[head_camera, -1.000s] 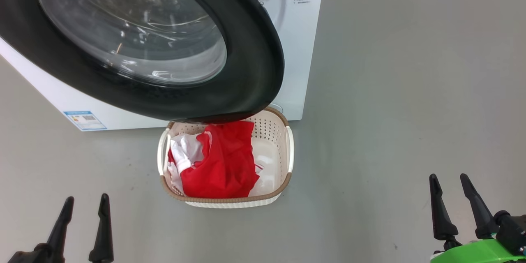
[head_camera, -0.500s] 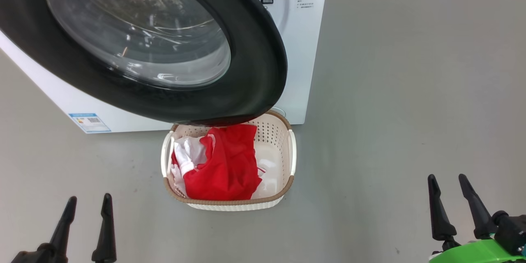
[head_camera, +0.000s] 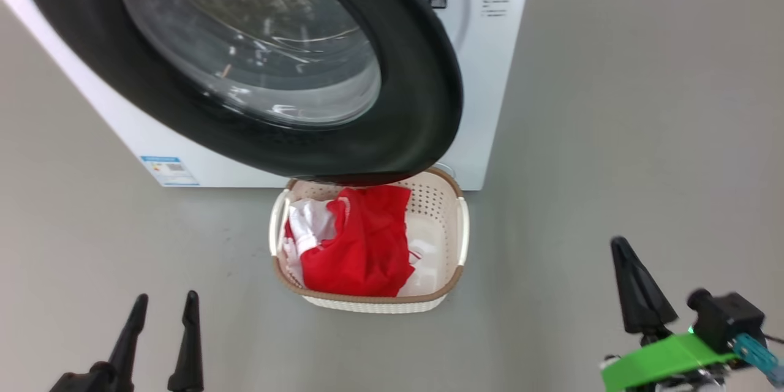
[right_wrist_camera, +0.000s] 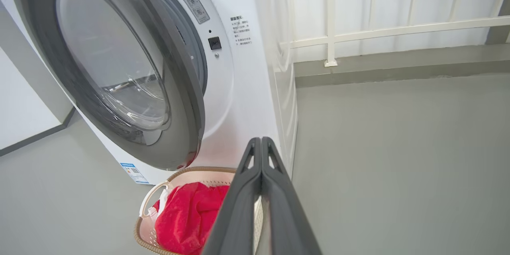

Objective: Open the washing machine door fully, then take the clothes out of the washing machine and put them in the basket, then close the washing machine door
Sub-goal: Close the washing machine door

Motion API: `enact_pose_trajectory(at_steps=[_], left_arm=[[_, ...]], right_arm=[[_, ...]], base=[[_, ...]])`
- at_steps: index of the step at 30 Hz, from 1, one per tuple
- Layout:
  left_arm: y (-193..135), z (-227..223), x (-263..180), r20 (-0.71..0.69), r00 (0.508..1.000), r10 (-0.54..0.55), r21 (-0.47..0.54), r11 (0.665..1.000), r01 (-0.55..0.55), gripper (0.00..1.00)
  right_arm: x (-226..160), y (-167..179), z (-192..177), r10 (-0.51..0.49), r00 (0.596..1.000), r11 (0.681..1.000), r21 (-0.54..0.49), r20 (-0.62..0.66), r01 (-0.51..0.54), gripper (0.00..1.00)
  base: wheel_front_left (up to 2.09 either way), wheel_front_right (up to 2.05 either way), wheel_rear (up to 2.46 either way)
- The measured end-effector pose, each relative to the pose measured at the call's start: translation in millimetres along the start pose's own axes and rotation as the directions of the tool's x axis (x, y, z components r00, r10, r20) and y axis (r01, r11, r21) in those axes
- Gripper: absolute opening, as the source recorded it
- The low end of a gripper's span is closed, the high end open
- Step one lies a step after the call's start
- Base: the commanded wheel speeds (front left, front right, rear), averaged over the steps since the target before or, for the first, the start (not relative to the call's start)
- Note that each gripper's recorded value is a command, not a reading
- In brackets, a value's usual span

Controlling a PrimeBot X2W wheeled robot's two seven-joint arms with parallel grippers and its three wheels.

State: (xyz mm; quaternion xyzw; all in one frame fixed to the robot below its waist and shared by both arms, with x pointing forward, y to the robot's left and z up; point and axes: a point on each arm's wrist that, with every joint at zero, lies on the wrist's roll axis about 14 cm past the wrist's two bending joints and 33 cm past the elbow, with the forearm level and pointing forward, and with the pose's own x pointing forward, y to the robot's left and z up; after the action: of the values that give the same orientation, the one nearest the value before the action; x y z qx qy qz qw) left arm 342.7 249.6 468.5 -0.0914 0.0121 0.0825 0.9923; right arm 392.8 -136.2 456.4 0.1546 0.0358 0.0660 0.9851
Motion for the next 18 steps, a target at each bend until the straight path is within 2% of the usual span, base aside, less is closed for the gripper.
enact_pose_trajectory(at_steps=[7,18], left_arm=[[7.7,2.2,-13.8,0.008,0.999,0.039,-0.015,0.999,-0.038,1.0],[30.7,3.4,-36.6,0.009,0.991,0.131,-0.031,0.991,-0.131,1.0]], right_arm=[[29.6,55.2,5.2,0.165,0.986,0.986,0.005,0.019,-0.165,0.0],[72.2,133.9,15.1,0.395,0.917,0.918,-0.029,0.044,-0.395,0.0]], base=[[0.0,0.0,0.0],[0.0,0.0,0.0]])
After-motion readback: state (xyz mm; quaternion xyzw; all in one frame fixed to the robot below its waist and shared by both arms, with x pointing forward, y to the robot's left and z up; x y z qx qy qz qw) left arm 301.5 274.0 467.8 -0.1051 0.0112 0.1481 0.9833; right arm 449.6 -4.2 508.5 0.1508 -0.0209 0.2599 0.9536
